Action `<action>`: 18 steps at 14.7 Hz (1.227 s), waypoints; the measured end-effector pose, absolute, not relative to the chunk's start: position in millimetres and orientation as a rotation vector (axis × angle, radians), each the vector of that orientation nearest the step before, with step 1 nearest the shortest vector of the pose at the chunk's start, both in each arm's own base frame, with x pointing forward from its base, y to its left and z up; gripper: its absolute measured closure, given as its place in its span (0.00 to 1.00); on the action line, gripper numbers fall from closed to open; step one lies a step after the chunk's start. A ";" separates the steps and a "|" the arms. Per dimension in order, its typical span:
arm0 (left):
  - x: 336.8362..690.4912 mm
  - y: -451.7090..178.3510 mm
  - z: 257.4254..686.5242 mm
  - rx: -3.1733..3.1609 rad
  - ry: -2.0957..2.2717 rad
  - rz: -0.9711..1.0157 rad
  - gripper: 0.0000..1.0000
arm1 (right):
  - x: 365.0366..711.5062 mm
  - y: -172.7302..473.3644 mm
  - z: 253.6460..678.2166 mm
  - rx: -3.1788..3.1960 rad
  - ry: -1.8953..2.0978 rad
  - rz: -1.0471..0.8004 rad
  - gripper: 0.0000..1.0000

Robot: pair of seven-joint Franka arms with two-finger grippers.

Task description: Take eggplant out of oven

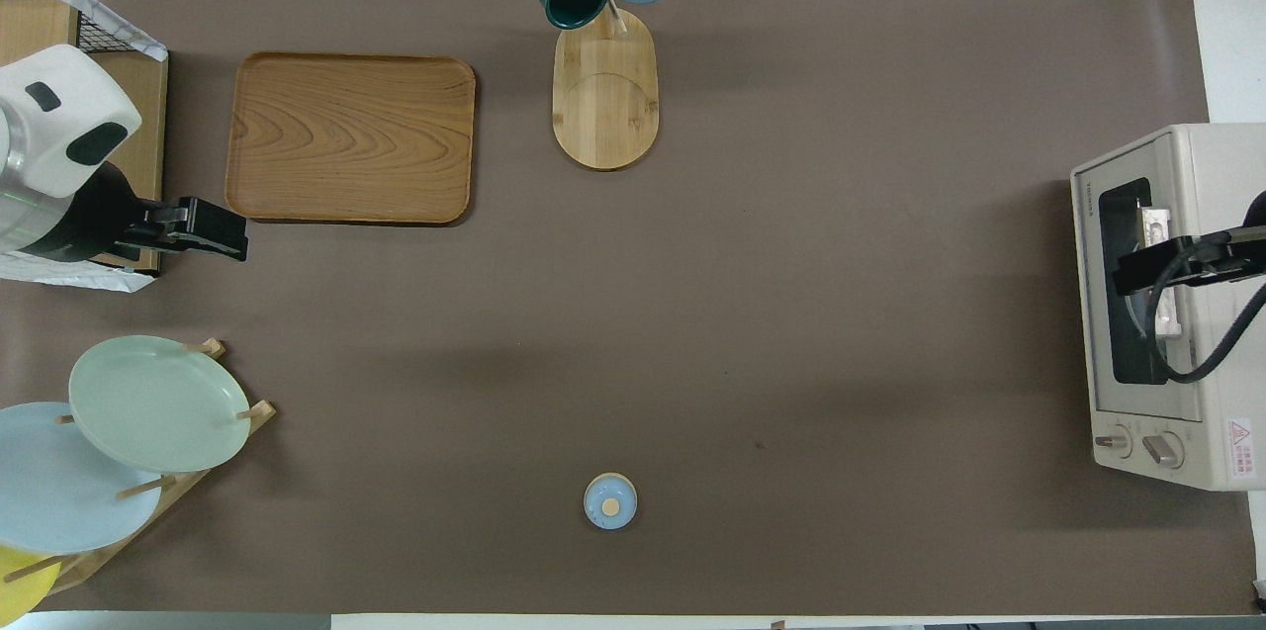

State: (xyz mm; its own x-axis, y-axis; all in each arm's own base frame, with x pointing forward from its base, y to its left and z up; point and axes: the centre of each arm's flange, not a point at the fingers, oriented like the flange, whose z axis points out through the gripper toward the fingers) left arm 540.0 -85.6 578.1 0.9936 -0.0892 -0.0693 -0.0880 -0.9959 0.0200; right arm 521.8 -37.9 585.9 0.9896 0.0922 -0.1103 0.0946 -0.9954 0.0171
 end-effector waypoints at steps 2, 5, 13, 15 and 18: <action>540.0 -85.6 578.1 3.120 -0.139 -0.110 0.00 | 521.8 -37.9 585.9 3.111 0.146 -0.171 0.00; 540.0 -85.6 578.1 3.120 -0.139 -0.110 0.00 | 521.8 -37.9 585.9 3.111 0.146 -0.171 0.00; 540.0 -85.6 578.1 3.120 -0.139 -0.110 0.00 | 530.4 -36.8 580.4 3.099 0.296 -0.073 0.43; 540.0 -85.6 578.1 3.120 -0.139 -0.110 0.00 | 533.9 -41.7 574.0 3.091 0.348 -0.031 0.63; 540.0 -85.6 578.1 3.120 -0.139 -0.110 0.00 | 535.8 -54.8 547.5 3.044 0.325 -0.024 0.92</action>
State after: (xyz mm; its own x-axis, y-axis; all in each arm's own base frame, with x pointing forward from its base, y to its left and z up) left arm 540.0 -85.6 578.1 0.9936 -0.0892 -0.0693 -0.0880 -0.9959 0.0200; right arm 535.8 -54.8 547.5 0.9773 0.2103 -0.0241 0.2116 -0.9742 0.0780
